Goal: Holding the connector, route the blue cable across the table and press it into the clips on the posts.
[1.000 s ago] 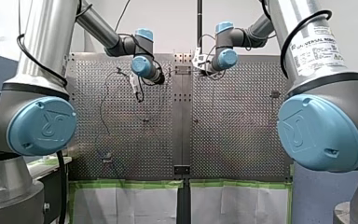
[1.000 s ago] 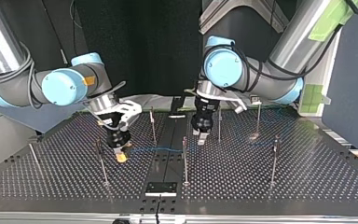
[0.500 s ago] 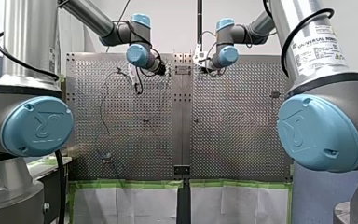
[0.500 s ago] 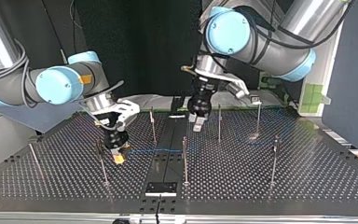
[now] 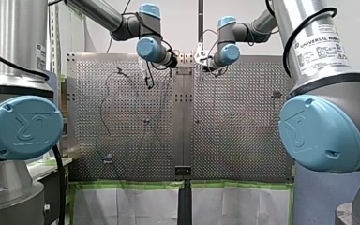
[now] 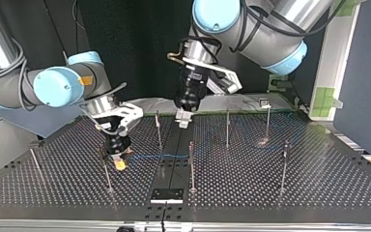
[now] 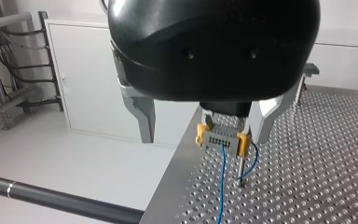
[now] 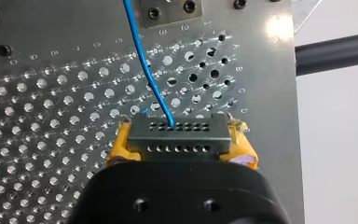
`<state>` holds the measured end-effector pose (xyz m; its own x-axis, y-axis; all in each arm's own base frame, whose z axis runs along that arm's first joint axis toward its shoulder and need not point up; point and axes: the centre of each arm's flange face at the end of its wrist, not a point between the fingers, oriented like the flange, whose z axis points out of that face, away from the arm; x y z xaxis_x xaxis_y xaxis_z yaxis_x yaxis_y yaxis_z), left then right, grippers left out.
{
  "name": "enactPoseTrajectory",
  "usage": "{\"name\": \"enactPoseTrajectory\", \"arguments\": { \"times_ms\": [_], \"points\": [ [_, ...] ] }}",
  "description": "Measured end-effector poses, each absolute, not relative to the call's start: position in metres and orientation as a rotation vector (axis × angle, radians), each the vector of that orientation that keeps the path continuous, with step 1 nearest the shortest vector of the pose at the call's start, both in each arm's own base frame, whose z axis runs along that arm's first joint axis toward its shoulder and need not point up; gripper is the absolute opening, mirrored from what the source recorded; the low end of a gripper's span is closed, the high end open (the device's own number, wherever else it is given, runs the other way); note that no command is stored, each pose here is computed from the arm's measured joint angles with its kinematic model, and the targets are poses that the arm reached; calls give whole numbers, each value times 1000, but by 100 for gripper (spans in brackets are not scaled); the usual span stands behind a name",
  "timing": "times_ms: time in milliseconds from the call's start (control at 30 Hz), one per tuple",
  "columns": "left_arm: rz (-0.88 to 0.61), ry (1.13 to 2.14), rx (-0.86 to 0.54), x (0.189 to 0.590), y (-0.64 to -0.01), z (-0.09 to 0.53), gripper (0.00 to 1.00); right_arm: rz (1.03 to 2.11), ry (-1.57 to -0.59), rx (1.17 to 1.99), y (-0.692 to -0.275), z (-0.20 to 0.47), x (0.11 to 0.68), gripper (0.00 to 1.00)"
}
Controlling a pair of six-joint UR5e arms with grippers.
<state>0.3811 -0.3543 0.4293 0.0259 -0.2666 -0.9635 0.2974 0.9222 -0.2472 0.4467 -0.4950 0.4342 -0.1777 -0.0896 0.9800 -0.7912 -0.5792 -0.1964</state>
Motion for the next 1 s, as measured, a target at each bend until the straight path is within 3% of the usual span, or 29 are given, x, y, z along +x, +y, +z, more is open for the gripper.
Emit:
{"name": "enactPoseTrajectory", "arguments": {
  "times_ms": [333, 700, 1000],
  "points": [
    [-408, 1525, 26, 409, -373, 423, 100, 1810, -1018, 1589, -491, 437, 447, 0],
    [-417, 1492, 10, 439, -383, 447, 100, 1809, -1019, 1586, -491, 438, 446, 0],
    [-421, 1525, 26, 466, -399, 426, 100, 1808, -1019, 1582, -492, 439, 445, 0]
  ]
}}
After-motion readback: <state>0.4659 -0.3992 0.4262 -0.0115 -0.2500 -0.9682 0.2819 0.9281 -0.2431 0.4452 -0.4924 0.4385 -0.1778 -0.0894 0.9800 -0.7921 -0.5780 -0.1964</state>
